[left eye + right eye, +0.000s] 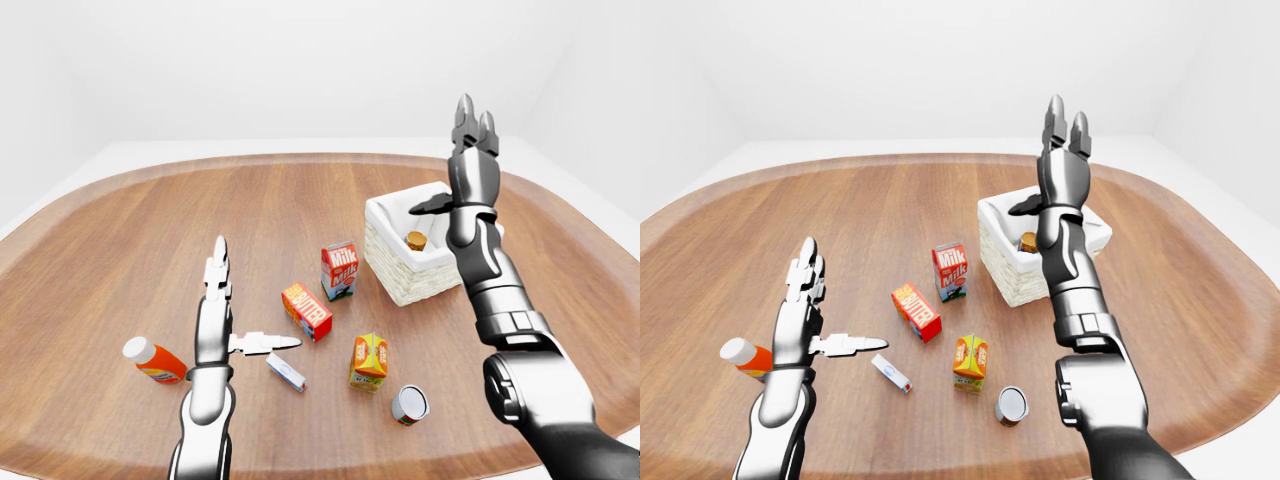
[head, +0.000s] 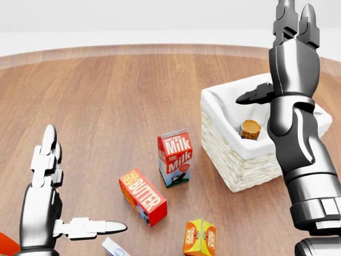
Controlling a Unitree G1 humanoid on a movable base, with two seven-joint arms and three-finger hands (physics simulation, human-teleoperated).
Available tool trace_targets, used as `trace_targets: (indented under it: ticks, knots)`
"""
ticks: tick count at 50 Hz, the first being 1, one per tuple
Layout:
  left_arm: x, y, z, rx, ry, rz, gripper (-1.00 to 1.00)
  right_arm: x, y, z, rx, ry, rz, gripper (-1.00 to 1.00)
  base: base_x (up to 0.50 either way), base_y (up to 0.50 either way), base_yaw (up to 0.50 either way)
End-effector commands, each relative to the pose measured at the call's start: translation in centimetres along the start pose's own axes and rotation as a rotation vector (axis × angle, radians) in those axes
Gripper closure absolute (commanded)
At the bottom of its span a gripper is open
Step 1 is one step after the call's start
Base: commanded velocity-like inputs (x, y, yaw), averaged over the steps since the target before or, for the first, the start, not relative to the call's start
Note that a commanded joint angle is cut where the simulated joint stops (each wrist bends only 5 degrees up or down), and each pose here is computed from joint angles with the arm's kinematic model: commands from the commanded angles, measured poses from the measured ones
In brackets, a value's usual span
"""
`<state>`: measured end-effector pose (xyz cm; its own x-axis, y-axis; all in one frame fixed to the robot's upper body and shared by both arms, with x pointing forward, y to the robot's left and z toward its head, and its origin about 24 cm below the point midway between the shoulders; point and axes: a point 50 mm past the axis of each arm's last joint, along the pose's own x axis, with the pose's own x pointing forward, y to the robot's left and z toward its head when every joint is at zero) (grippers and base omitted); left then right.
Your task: Pick up the alphabet soup and the tomato sauce, and put them in the basket.
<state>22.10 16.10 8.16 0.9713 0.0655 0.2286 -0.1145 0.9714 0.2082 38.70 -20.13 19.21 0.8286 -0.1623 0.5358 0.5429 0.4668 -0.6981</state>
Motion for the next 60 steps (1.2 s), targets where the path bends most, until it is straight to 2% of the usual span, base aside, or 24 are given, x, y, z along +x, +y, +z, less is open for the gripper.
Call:
trace_targets:
  ticks: [1, 25, 39, 60]
  knots:
    - [0.0, 0.1, 0.0, -0.006, -0.002, 0.003, -1.00, -1.8, -1.1, 0.7, 0.099, -0.049, -0.003, -1.00, 0.00, 0.00, 0.00]
    - [-0.1, 0.0, 0.0, -0.006, 0.000, 0.002, -1.00, -5.5, -3.4, 1.6, 0.242, -0.114, -0.005, -1.00, 0.00, 0.00, 0.00]
    - [-0.2, 0.0, 0.2, -0.006, -0.006, 0.002, -1.00, -7.9, -4.2, 1.6, 0.277, -0.128, 0.012, -1.00, 0.00, 0.00, 0.00]
    - [-0.2, 0.1, 0.3, -0.006, -0.011, 0.002, -1.00, -10.5, -7.0, 2.5, 0.351, -0.186, -0.006, -1.00, 0.00, 0.00, 0.00]
